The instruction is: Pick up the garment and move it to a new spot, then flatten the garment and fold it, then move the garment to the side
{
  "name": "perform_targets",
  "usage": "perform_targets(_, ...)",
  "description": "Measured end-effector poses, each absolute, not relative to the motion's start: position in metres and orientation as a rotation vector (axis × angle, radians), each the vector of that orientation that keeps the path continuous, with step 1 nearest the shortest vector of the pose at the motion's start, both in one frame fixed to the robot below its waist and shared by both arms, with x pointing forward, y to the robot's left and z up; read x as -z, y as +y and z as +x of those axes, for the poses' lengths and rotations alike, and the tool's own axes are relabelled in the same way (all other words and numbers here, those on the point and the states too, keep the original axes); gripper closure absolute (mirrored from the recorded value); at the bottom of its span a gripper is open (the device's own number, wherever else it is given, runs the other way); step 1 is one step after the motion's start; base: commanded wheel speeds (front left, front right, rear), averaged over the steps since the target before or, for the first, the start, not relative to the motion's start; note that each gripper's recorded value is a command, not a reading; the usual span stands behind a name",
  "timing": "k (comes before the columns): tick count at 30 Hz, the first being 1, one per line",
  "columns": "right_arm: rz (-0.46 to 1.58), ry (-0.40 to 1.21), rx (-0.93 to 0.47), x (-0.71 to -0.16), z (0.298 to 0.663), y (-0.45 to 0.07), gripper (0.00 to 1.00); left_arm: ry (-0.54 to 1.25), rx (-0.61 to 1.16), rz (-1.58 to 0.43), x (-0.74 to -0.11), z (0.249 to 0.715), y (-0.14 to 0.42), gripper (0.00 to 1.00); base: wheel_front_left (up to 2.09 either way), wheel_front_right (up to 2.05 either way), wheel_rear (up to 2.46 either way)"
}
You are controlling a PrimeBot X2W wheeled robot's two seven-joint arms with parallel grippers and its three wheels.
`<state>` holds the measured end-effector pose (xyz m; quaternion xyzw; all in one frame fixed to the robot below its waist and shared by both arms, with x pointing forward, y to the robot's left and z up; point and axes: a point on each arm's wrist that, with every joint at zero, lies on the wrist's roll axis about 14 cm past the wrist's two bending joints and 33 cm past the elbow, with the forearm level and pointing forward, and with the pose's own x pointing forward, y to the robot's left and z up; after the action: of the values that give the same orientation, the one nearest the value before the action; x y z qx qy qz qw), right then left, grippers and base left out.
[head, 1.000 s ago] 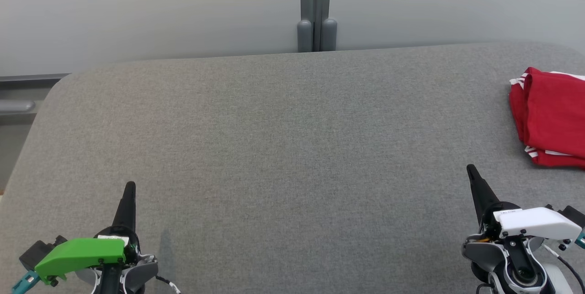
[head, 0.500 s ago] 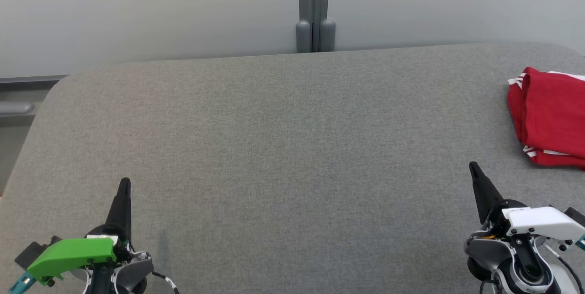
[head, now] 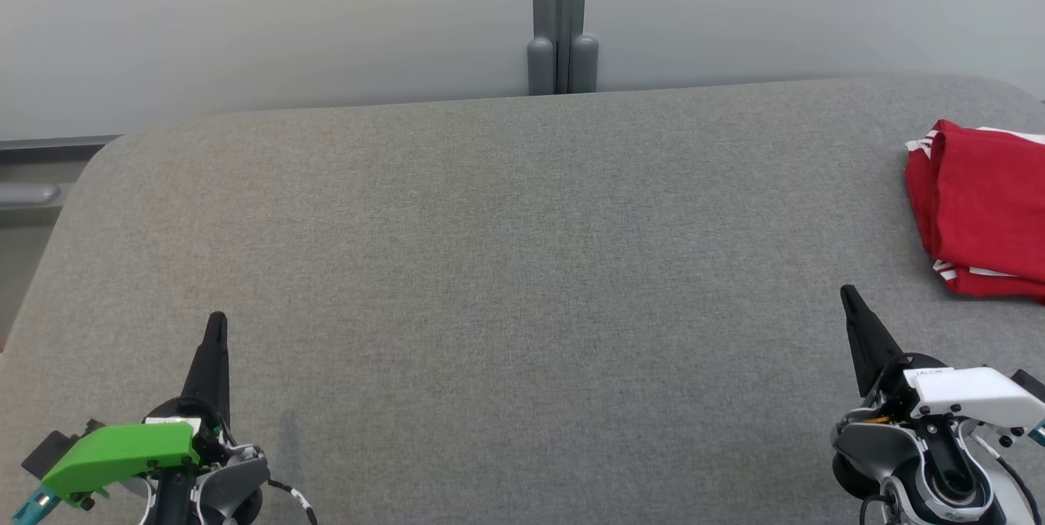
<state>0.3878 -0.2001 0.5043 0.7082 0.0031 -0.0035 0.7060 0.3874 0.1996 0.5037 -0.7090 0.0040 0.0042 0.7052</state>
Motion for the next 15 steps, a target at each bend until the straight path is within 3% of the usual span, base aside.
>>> perform_targets(15, 1.575, 0.005, 0.009, -0.5045, 0.3878, -0.2006, 1.0, 0.008, -0.01, -1.576, -0.5037, 0.3874, 0.1998, 1.0, 0.0, 0.0, 0.0)
